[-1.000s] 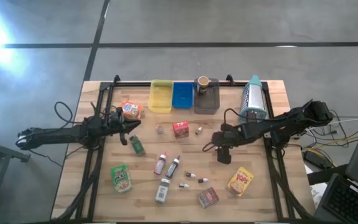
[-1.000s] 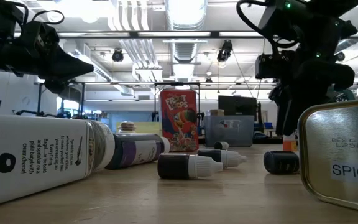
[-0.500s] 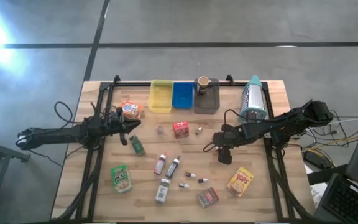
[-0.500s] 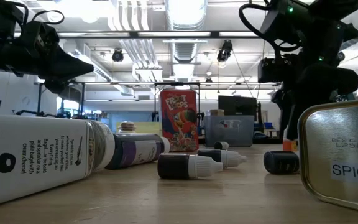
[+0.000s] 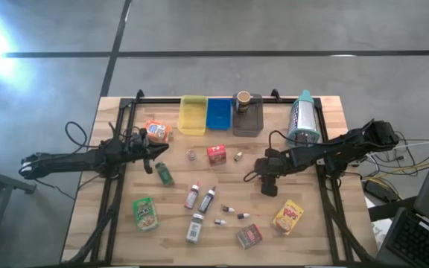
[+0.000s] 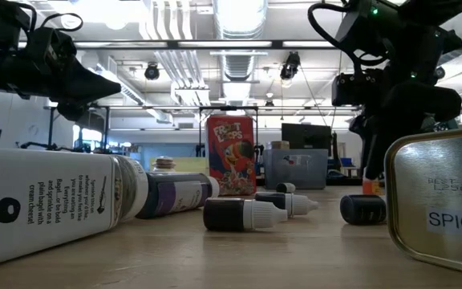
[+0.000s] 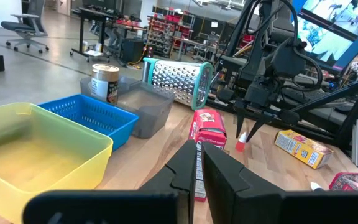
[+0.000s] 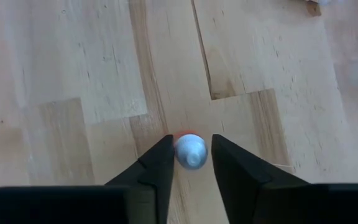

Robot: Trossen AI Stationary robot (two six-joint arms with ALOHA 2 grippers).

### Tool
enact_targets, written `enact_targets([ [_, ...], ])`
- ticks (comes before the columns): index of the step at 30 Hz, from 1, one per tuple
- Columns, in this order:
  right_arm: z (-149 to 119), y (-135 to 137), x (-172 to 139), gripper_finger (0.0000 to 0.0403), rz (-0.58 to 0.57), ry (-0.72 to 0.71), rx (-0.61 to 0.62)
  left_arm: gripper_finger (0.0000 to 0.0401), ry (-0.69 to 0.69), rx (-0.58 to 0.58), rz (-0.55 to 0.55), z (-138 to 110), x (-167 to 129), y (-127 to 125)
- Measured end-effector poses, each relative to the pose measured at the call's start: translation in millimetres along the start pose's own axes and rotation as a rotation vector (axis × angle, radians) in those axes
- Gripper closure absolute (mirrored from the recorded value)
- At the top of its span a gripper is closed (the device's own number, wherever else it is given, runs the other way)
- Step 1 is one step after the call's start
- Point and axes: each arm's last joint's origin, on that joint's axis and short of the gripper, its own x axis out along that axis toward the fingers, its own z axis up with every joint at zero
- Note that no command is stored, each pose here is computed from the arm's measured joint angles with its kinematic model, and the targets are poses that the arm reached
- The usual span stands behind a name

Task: Pick & Place Kitchen Items
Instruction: Put the small orange food coloring bottle into the blue bin

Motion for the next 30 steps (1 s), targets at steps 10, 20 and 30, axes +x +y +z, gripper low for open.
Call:
enact_targets([
  [10, 0.4, 0.1, -0.3, 0.0347, 0.001, -0.004, 0.001, 0.0371, 0.000, 0.000, 0.000, 0.0, 0.0, 0.0],
  [20, 0.3, 0.1, -0.3, 0.0335, 0.001, -0.003, 0.001, 0.0371, 0.000, 0.000, 0.000, 0.0, 0.0, 0.0],
  [30, 0.3, 0.1, -0.3, 0.0331, 0.001, -0.004, 0.001, 0.0371, 0.000, 0.000, 0.000, 0.0, 0.0, -0.1],
])
